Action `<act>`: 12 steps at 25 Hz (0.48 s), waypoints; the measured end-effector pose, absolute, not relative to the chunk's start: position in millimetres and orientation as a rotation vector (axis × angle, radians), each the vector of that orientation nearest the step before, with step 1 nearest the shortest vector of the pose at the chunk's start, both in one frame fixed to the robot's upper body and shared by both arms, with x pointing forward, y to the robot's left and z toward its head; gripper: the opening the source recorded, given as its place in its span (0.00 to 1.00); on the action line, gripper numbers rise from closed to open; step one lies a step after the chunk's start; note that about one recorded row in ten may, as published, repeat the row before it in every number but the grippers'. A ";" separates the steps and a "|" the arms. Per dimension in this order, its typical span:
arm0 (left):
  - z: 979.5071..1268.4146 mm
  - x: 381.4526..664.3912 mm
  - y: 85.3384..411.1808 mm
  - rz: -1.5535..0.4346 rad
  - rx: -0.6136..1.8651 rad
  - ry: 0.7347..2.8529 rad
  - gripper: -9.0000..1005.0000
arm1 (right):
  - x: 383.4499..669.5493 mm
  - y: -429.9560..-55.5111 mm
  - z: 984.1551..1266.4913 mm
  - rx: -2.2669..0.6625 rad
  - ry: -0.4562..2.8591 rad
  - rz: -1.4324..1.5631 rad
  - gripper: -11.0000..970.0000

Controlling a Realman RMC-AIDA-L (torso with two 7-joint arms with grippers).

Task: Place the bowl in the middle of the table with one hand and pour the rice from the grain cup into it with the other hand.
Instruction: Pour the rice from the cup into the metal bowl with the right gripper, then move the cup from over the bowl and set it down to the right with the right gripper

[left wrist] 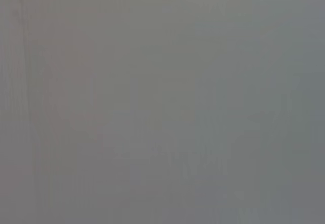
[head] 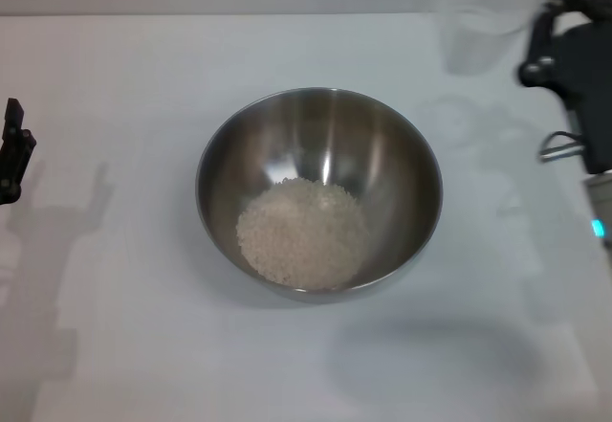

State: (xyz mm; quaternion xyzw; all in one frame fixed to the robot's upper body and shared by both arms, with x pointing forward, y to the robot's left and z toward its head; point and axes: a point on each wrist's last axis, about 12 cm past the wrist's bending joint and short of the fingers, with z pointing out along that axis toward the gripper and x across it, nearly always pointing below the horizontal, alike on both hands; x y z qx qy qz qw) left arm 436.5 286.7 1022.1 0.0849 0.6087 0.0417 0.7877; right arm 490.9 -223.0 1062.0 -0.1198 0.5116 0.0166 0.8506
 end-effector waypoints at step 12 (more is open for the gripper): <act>1021.7 436.2 287.0 0.090 0.184 1.314 0.81 | 495.0 -275.7 1035.3 -0.100 1.291 0.048 0.03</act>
